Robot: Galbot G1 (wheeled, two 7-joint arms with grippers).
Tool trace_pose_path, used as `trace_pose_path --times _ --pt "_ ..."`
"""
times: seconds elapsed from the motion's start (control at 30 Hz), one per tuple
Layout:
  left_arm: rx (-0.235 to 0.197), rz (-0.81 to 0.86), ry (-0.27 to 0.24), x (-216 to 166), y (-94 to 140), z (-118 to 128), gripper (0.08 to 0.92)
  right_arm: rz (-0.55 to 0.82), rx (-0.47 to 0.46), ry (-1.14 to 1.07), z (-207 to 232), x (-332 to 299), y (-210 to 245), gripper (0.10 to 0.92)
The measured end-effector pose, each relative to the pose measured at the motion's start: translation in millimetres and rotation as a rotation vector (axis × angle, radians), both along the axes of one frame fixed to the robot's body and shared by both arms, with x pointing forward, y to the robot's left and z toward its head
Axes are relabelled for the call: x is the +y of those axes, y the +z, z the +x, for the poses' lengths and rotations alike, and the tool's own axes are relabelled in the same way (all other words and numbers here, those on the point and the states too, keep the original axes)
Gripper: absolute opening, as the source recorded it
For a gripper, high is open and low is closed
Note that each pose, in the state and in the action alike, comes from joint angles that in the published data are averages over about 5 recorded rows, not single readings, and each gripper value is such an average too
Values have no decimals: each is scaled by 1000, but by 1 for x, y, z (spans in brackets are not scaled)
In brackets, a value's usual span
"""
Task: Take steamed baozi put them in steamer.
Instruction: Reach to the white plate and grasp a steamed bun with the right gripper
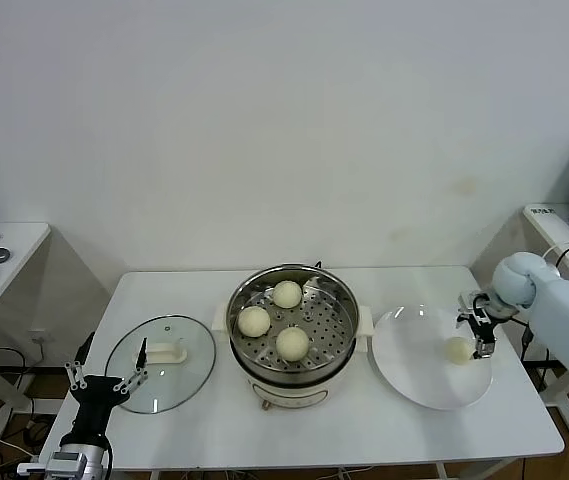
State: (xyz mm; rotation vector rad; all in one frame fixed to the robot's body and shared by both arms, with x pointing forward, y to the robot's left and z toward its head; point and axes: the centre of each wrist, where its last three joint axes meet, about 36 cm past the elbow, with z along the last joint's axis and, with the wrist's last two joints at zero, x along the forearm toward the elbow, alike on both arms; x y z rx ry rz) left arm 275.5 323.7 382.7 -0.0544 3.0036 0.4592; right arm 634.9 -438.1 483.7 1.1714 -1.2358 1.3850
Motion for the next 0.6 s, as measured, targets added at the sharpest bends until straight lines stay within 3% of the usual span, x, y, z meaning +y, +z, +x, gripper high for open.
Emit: trace_pose_path --times 0.27,0.6 --pt "2 1 0 0 -1 0 823 -7 14 -11 4 4 -16 701" --pt "1 1 0 0 0 -1 823 -5 23 -15 4 7 -19 494"
